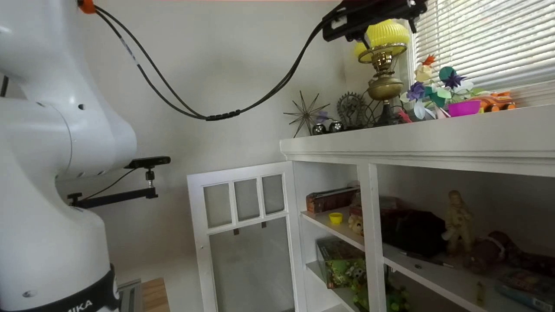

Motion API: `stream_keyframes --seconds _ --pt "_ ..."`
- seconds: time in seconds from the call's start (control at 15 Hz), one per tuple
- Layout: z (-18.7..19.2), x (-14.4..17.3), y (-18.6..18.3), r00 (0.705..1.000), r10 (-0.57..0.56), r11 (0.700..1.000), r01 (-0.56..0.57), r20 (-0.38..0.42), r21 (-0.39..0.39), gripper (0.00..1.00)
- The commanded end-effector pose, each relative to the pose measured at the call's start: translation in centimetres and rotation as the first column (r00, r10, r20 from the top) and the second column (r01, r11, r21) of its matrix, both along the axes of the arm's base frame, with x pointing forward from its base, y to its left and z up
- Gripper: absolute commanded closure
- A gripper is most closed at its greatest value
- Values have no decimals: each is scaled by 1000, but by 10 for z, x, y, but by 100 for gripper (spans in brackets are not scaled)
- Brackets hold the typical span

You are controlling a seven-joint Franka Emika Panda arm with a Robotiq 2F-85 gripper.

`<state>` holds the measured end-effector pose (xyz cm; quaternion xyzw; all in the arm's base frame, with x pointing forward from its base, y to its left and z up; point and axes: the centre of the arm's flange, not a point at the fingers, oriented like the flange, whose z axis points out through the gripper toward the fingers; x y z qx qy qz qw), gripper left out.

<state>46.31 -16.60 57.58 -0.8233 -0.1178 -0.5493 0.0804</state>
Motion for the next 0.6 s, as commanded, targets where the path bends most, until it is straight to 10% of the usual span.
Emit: stream_keyframes --seconds 0.0,0.53 --pt "1 -46 20 999 30 998 -31 -16 -61 0" --pt "-15 -92 43 975 139 981 -160 -173 -112 0"
